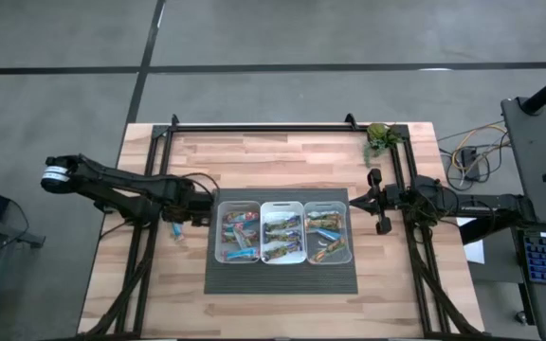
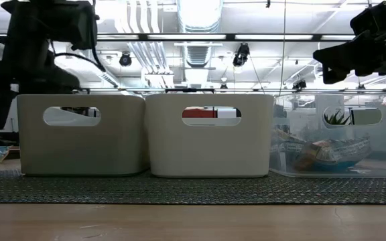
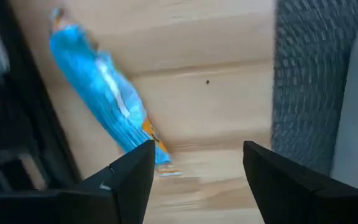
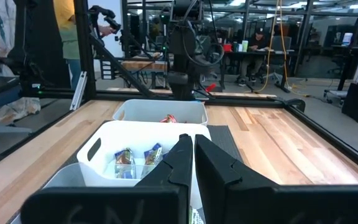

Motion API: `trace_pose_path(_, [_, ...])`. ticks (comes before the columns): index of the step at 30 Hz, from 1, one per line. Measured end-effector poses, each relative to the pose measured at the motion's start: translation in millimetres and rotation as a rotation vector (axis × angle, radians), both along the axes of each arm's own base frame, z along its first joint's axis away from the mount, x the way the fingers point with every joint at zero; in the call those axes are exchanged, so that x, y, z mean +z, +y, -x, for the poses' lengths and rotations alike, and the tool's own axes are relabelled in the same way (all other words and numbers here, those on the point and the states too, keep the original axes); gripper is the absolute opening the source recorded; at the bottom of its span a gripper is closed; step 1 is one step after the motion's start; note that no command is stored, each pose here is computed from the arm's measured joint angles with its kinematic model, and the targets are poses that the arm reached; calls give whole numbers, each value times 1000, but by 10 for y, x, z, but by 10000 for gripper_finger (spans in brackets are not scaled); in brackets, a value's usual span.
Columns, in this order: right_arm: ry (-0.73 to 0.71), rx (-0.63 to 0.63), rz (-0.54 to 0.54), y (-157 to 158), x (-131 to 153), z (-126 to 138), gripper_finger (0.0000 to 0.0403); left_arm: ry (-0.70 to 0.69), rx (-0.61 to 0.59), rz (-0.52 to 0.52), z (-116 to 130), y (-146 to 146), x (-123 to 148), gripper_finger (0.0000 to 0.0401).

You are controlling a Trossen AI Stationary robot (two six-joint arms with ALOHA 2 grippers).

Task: Pick and place Granola Bars by type
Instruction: Put the yellow granola bar into the transparent bin

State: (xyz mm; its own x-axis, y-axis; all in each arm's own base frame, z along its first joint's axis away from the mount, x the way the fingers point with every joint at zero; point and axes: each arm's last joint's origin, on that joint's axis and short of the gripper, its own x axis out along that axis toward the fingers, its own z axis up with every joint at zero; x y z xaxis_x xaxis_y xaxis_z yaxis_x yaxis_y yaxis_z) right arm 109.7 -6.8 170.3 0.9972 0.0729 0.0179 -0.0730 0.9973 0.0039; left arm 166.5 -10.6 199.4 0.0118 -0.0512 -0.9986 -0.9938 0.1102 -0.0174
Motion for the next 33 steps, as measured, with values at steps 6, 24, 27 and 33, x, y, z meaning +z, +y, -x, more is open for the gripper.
trace_pose_path(6, [0,0,0,0,-1,0,9,-41,-483,2,-19,-4,29,224])
trace_pose_path(24, [0,0,0,0,0,0,9,-51,-1349,116,81,-22,13,217])
trace_pose_path(27, [0,0,0,0,-1,0,9,-64,-1284,100,39,-24,26,216])
trace_pose_path(33, [0,0,0,0,0,0,9,-184,-951,86,-137,-47,145,216])
